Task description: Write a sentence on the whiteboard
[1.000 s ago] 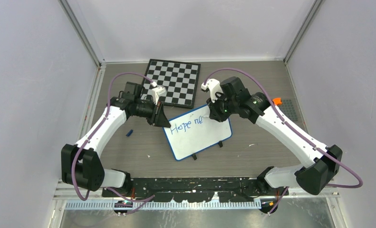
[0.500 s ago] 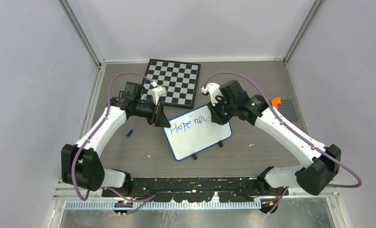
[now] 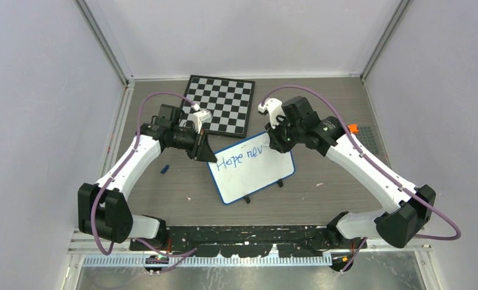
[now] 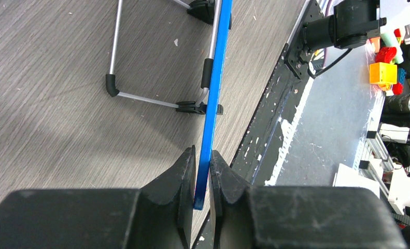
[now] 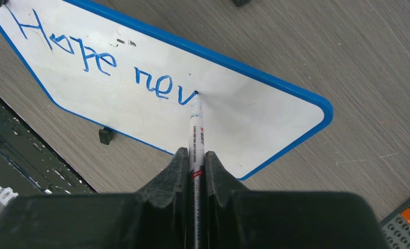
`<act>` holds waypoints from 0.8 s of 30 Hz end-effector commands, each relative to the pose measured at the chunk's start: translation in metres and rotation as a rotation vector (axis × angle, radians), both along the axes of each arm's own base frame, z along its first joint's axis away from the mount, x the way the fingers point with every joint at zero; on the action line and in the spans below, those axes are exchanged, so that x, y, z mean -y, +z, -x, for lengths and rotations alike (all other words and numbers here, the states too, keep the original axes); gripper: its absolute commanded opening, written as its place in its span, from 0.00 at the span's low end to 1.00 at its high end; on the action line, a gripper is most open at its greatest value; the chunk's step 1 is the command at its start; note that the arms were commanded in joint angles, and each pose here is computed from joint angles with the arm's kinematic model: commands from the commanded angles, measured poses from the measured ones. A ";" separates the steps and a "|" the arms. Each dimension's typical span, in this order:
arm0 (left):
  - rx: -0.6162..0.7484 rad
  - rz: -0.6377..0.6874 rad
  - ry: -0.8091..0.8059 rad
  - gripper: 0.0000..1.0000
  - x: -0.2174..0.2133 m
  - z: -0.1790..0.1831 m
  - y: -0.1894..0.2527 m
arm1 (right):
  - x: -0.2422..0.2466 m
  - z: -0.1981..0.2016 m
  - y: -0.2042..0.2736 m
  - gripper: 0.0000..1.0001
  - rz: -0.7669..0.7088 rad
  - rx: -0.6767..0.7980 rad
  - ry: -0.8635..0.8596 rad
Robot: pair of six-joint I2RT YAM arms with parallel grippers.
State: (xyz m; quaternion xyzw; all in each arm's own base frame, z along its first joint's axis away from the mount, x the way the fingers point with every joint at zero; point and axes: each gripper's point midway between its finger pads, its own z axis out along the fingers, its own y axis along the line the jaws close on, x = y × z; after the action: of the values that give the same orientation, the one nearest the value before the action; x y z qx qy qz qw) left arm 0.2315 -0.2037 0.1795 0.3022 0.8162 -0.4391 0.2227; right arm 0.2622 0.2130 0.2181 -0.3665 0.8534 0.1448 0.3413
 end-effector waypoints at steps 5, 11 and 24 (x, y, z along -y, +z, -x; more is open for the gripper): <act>0.018 0.009 -0.026 0.16 0.003 0.003 0.010 | -0.002 -0.003 0.028 0.00 -0.048 0.061 0.014; 0.019 0.011 -0.027 0.17 0.003 0.003 0.011 | 0.001 0.015 0.024 0.00 -0.071 0.035 0.044; 0.022 0.001 -0.029 0.17 0.002 0.004 0.009 | 0.004 -0.006 0.004 0.00 -0.009 0.057 -0.007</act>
State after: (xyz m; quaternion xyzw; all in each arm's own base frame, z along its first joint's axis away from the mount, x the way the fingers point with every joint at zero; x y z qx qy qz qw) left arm 0.2291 -0.2042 0.1791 0.3040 0.8166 -0.4394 0.2184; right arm 0.2517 0.2071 0.2132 -0.3717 0.8528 0.1476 0.3359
